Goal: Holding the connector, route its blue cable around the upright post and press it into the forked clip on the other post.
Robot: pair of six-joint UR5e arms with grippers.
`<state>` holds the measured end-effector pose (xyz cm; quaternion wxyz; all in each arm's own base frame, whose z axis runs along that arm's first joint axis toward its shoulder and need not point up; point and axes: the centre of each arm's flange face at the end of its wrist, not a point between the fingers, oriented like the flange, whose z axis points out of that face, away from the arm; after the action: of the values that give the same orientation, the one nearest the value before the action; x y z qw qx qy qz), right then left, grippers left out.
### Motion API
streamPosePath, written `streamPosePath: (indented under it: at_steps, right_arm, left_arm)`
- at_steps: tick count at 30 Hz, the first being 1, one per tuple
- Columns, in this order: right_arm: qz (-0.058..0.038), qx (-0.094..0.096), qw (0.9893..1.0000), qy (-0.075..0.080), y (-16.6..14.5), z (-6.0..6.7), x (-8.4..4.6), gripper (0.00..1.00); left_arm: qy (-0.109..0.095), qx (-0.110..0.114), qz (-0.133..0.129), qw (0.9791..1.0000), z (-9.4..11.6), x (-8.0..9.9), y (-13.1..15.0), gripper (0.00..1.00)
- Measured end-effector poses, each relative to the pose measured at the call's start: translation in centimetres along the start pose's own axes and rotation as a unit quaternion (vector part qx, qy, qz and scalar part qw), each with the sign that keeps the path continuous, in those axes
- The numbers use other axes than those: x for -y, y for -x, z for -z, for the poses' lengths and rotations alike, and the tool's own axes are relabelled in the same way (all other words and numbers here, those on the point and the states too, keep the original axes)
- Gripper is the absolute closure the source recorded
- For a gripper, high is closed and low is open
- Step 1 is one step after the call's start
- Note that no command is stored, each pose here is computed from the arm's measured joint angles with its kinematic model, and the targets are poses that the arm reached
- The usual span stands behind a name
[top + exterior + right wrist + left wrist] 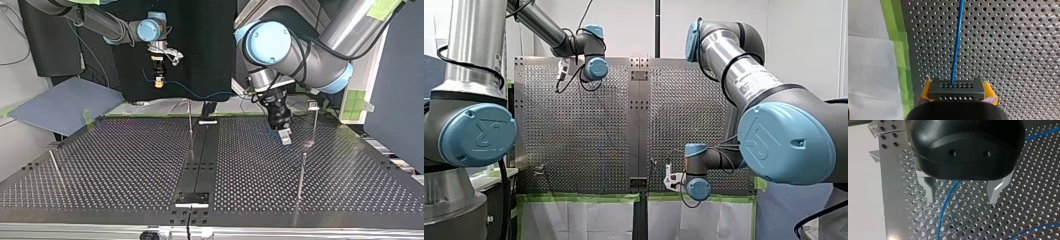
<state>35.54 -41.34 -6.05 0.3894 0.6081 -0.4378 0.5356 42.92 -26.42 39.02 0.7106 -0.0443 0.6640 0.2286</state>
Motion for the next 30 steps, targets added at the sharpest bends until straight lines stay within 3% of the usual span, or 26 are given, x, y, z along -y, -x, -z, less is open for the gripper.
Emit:
streamPosePath:
  at_steps: [15,22,30]
  right_arm:
    - [-0.0018,-0.002,1.0,0.0,-0.1,-0.1,0.0,1.0]
    - [-0.0017,-0.002,1.0,0.0,0.0,0.0,0.0,1.0]
    - [-0.0023,-0.002,1.0,0.0,0.0,0.0,0.0,1.0]
  left_arm:
    - [-0.015,0.018,-0.005,0.9997,-0.3,0.5,0.5,0.0]
    - [-0.011,0.016,-0.005,0.9998,-1.3,0.3,0.3,0.0]
    - [-0.023,0.013,-0.009,0.9996,-2.0,2.5,-0.4,0.0]
